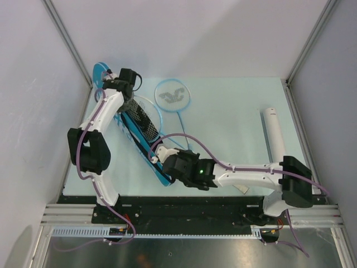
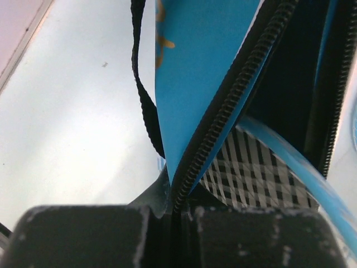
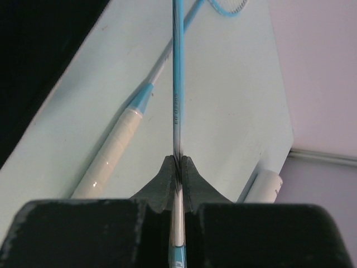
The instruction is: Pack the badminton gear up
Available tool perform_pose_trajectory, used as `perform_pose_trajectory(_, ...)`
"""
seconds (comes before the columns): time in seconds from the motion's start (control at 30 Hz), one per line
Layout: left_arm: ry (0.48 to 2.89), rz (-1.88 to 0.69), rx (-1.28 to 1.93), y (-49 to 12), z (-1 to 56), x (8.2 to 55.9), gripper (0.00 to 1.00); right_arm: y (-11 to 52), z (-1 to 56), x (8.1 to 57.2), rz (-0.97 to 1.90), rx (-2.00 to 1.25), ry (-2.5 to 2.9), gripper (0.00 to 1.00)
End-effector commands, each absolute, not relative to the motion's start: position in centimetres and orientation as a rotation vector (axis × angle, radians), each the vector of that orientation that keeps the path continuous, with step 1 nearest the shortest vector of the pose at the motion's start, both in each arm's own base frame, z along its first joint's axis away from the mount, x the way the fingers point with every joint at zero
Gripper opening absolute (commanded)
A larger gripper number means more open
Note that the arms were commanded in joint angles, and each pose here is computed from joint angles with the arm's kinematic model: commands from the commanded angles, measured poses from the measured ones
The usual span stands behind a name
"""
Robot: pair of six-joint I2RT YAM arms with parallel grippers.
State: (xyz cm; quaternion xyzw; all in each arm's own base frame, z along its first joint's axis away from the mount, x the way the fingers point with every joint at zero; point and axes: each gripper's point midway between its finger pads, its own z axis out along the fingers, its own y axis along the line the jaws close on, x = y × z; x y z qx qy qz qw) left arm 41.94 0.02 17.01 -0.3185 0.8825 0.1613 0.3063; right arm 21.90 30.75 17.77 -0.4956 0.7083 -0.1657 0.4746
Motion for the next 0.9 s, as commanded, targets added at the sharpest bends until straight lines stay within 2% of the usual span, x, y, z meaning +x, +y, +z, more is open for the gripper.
perform_pose_trajectory(0.0,2.321,0.327,-0.703,-3.2,20.2,42.7,0.00,34.5,20.5,23.5,-0.347,-1.145,1.643,0.00)
perform_pose_trajectory(0.23,2.491,-0.036,-0.636,-8.5,17.6,40.2,0.00,38.9,22.9,26.7,-0.116,-0.936,1.704,0.00)
perform_pose_trajectory(0.4,2.401,-0.383,-0.546,-12.4,19.4,39.7,0.00,42.1,23.9,29.0,0.066,-0.768,1.771,0.00)
perform_pose_trajectory(0.67,2.360,-0.589,-0.419,-14.7,20.4,38.1,0.00,45.5,23.7,33.0,0.201,-0.527,1.855,0.00)
perform_pose_trajectory(0.87,2.336,-0.696,-0.369,-15.8,20.7,36.9,0.00,45.3,23.3,36.6,0.210,-0.307,1.821,0.00)
